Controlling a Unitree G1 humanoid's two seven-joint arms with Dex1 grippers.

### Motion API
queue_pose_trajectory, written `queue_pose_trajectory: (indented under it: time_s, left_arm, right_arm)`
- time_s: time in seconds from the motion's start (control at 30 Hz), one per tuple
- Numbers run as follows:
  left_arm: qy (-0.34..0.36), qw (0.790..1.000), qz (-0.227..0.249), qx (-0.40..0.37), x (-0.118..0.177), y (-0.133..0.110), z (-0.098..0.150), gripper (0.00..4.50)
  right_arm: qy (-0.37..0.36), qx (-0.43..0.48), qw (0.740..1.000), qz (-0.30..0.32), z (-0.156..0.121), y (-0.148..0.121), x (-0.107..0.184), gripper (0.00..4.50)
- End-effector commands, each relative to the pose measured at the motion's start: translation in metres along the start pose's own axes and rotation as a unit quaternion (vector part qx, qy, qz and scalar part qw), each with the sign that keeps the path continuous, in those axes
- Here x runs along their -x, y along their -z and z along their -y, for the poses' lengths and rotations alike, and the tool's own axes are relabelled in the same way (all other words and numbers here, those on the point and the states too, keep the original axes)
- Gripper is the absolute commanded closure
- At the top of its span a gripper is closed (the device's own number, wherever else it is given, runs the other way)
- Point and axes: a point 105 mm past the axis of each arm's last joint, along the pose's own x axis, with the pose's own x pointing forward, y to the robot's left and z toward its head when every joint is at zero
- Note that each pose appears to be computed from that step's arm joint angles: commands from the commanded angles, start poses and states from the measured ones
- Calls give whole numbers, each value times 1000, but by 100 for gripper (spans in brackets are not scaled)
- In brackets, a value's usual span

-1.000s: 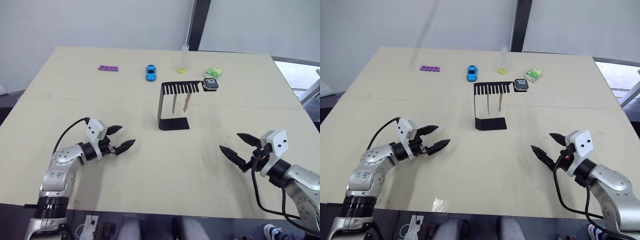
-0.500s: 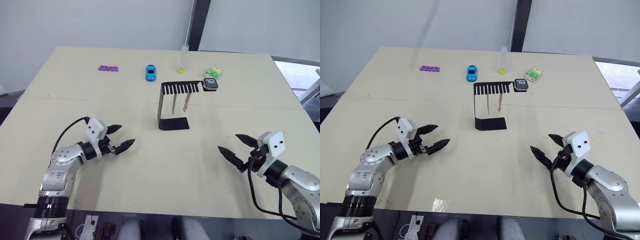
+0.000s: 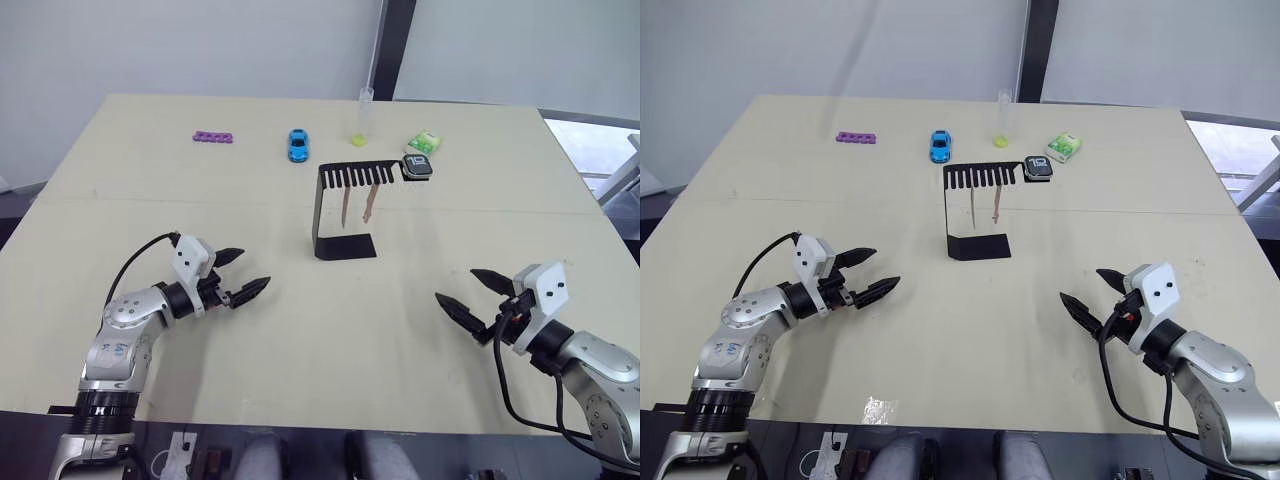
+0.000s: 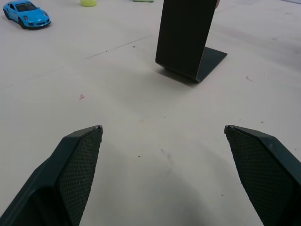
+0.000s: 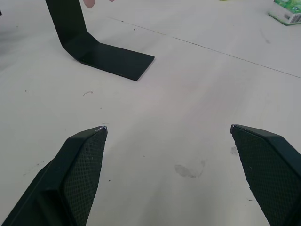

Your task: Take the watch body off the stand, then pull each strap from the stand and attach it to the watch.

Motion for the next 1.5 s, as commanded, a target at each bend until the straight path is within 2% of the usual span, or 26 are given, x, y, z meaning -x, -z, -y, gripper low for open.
queue_pose_trajectory:
  time_s: [0.03, 0.2, 0.3, 0.4, 0.53, 0.63, 0.8, 0.9, 1.07, 1.23, 1.5]
  left_arm:
    - [0, 1000, 14, -17, -2, -10, -2, 0]
    - [53, 998, 26, -17, 6, -27, 13, 0]
    - [138, 988, 66, -12, 10, -66, 38, 0]
    - [197, 974, 115, -15, 9, -108, 57, 0]
    - [209, 965, 154, -40, 2, -142, 61, 0]
    - [205, 961, 177, -52, -1, -161, 56, 0]
    - [201, 960, 174, -84, -13, -168, 46, 0]
    - [199, 960, 177, -88, -17, -170, 42, 0]
    - [207, 956, 181, -106, -26, -172, 46, 0]
    - [214, 953, 185, -109, -31, -172, 49, 0]
    - [213, 951, 190, -116, -34, -174, 48, 0]
  right_arm:
    - [3, 16, 1000, 19, -3, -10, 0, 3]
    - [22, 36, 999, 29, -7, -21, 2, 3]
    - [5, 45, 998, 50, -22, -42, 4, 3]
    - [6, 37, 994, 99, -32, -74, 1, 3]
    - [8, 24, 987, 159, -43, -117, -6, 3]
    - [28, -10, 983, 182, -44, -135, -12, 3]
    - [61, -43, 981, 181, -43, -158, -28, 3]
    - [105, -53, 980, 159, -37, -161, -38, 3]
    - [124, -81, 980, 132, -42, -163, -57, 3]
    - [149, -93, 976, 126, -41, -169, -72, 3]
    - [168, -96, 973, 127, -38, -171, -79, 3]
